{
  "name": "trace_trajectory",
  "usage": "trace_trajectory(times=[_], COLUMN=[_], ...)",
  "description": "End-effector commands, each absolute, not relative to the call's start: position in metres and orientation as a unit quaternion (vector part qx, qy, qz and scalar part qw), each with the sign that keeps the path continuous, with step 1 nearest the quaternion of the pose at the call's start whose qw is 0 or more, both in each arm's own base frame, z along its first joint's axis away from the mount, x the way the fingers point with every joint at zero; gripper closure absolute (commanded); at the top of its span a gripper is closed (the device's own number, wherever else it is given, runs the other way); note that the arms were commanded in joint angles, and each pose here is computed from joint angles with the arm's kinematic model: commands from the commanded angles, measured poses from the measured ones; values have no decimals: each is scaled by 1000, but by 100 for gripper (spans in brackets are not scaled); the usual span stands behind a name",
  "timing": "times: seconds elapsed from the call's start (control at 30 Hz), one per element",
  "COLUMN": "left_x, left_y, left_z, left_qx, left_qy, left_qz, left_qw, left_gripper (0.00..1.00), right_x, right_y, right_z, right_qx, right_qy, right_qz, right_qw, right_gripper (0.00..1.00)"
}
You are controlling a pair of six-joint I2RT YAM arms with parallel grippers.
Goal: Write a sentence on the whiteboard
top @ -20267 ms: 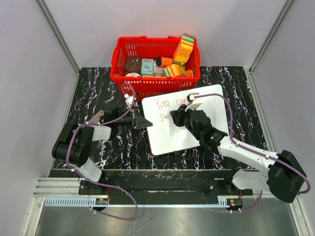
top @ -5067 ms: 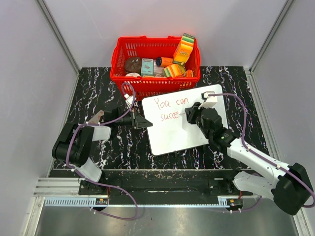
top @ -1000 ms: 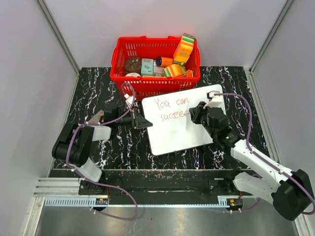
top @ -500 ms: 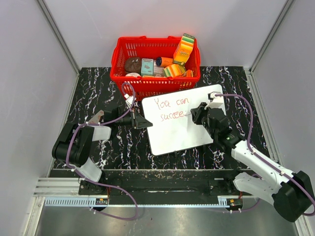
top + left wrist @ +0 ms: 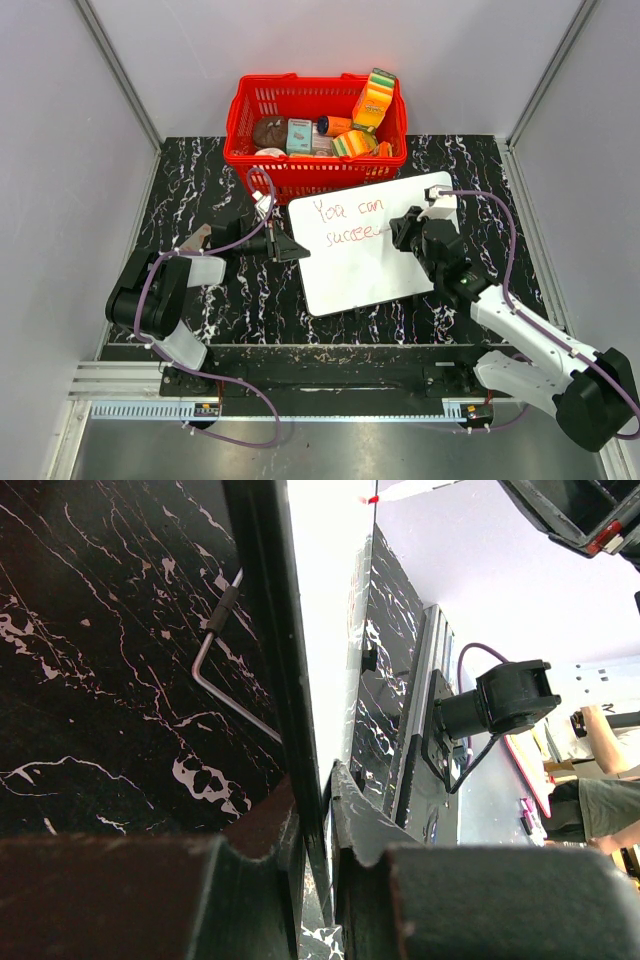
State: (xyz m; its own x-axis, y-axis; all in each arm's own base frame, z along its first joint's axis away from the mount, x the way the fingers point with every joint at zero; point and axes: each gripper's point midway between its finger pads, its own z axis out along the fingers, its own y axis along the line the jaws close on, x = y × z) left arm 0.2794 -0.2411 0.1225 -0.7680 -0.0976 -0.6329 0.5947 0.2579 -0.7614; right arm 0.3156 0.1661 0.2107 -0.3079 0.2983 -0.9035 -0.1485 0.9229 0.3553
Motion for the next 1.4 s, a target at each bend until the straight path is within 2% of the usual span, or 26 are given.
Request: trace_trajectory(times=[0.0,0.5,1.37], left_x=[285,285,284], left_y=[-247,-247,-246], left_z=[128,128,127], left_qx=[216,217,217], left_qy=[715,715,715], left_qz=[-573,-573,-573], left_qw=[338,337,337], left_gripper=[100,100,100], right_x=[328,348,326], right_y=[165,165,164], right_z=[257,269,221], right_qx=[61,68,54], right_qy=[746,740,776], right_qz=[201,183,194], right_qw=[631,644,598], right_gripper=[100,100,100])
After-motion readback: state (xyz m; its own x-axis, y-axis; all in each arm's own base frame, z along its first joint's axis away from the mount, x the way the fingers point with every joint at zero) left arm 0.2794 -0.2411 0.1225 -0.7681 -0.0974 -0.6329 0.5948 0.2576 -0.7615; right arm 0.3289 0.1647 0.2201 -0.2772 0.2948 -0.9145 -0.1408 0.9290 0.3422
